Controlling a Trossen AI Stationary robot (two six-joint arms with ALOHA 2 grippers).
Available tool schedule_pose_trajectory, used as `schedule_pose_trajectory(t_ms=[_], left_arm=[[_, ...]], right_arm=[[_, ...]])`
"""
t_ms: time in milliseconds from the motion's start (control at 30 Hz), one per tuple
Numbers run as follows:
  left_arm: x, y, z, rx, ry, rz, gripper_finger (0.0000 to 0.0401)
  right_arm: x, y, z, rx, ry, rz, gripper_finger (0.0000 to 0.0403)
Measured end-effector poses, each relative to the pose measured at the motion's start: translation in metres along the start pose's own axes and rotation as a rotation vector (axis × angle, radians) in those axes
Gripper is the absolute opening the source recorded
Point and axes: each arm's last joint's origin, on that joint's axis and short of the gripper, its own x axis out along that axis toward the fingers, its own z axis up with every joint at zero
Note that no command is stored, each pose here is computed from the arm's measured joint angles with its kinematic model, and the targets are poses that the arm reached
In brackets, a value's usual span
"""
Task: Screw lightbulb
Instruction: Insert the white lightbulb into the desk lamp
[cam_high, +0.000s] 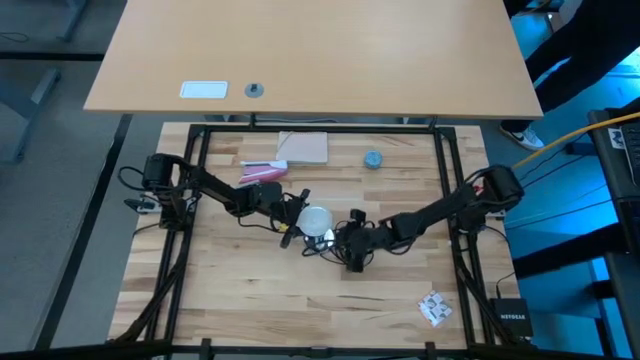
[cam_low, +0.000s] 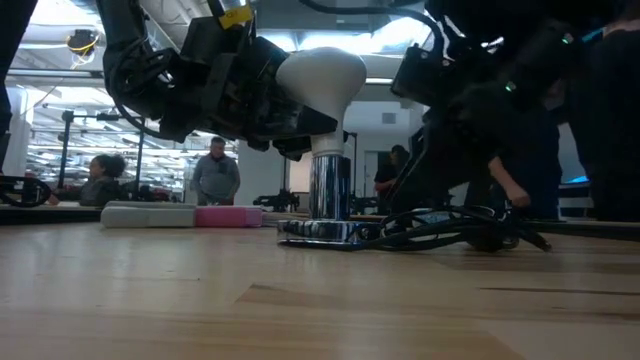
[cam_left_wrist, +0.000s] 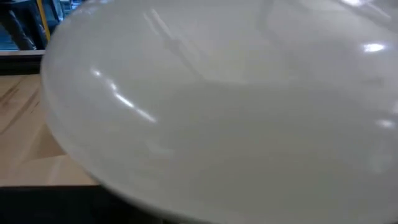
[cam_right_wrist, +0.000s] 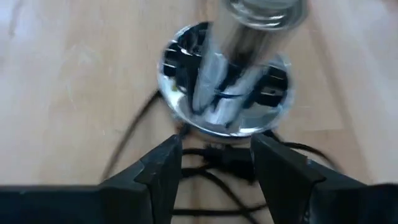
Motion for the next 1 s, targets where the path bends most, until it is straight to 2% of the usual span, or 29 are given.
schedule_pose_trajectory(t_ms=[133, 400, 800, 1000], left_arm=[[0.0, 0.0, 0.0, 0.001, -0.003, 0.001, 0.0163], [0.0, 0.001, 0.001, -0.01, -0.009, 0.007, 0.0164], [0.0, 0.001, 0.001, -0.017, -0.014, 0.023, 0.0164], [0.0, 0.001, 0.001, -0.017, -0.015, 0.022, 0.0164]], right_arm=[[0.006, 0.01, -0.008, 0.037, 0.008, -0.037, 0.0198], [0.015, 0.007, -0.015, 0.055, -0.013, -0.214, 0.0198], [0.026, -0.028, -0.013, 0.059, 0.02, -0.36, 0.0198], [0.029, -0.041, -0.009, 0.044, 0.017, -0.379, 0.0198]])
